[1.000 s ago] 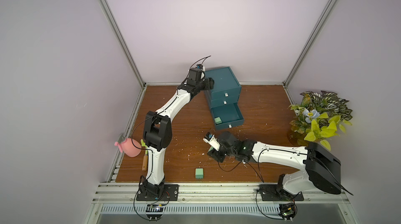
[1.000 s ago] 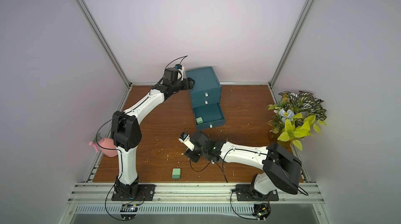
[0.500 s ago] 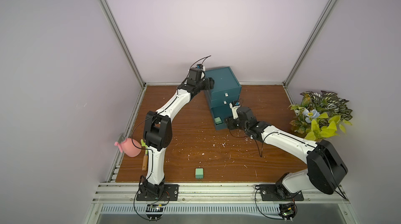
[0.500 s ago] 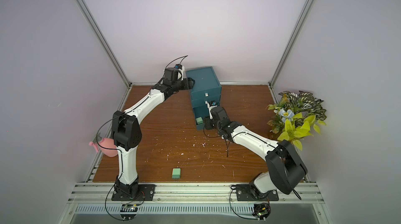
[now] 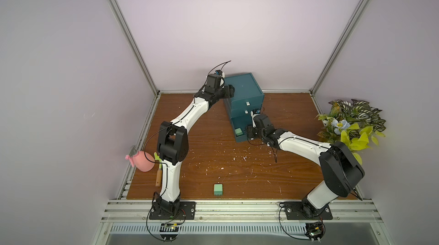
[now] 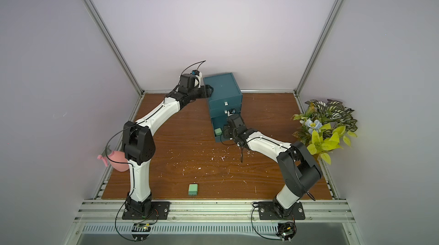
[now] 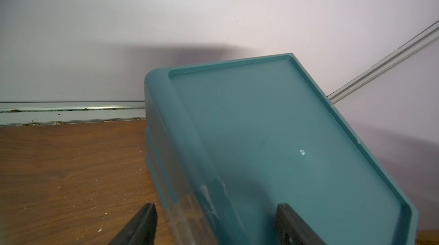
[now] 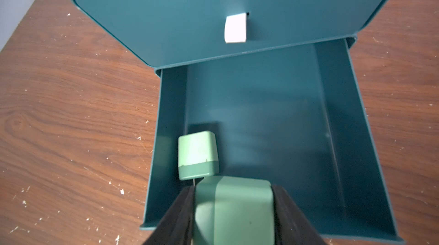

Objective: Place the plugs into the drawer by color
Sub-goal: Place the plug in the drawer.

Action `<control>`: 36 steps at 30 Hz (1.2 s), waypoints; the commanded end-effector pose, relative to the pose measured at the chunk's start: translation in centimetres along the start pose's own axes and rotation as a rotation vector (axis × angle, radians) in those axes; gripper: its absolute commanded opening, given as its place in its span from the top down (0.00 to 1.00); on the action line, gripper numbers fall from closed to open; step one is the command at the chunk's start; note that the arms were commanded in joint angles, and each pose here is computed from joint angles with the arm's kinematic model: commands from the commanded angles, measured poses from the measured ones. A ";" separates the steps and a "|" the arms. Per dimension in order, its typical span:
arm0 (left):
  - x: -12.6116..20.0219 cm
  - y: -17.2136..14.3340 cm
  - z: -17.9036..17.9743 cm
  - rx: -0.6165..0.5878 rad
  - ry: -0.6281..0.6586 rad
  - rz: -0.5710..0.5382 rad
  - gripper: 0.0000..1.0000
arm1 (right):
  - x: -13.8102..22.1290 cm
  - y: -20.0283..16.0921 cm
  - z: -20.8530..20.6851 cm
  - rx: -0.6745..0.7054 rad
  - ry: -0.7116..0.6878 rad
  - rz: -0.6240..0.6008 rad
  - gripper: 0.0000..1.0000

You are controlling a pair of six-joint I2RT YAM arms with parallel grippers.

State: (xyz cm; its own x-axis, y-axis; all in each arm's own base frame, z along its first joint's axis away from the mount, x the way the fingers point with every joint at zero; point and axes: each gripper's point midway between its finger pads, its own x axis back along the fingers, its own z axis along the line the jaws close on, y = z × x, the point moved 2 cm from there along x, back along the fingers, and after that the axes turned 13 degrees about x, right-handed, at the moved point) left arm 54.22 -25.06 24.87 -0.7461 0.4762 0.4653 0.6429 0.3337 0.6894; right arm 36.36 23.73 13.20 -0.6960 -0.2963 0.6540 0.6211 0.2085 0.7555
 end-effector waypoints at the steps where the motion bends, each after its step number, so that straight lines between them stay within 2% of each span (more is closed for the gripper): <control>1: -1.7 -4.0 2.3 0.002 0.072 0.133 0.26 | 0.1 1.7 -0.2 -0.027 -0.015 -0.048 0.65; 10: -1.5 -3.7 2.1 -0.003 0.071 0.124 0.26 | -0.9 2.1 -0.5 -0.021 -0.016 -0.044 0.65; 18: -1.5 -3.6 2.3 -0.001 0.075 0.123 0.26 | -2.6 0.6 -0.2 0.001 0.003 0.026 0.62; 27: -1.5 -3.7 2.5 -0.002 0.079 0.123 0.26 | -2.9 1.2 -0.3 0.028 0.014 0.044 0.50; 36: -1.5 -3.4 2.9 0.006 0.082 0.118 0.26 | -0.2 2.8 -0.4 0.049 0.045 0.019 0.39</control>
State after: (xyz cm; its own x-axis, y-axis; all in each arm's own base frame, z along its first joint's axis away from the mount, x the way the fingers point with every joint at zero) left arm 54.25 -25.00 24.87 -0.7463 0.4760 0.4653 0.6429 0.3342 0.6892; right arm 38.39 23.71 10.95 -0.6298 -0.2809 0.7242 0.6719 0.2708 0.6893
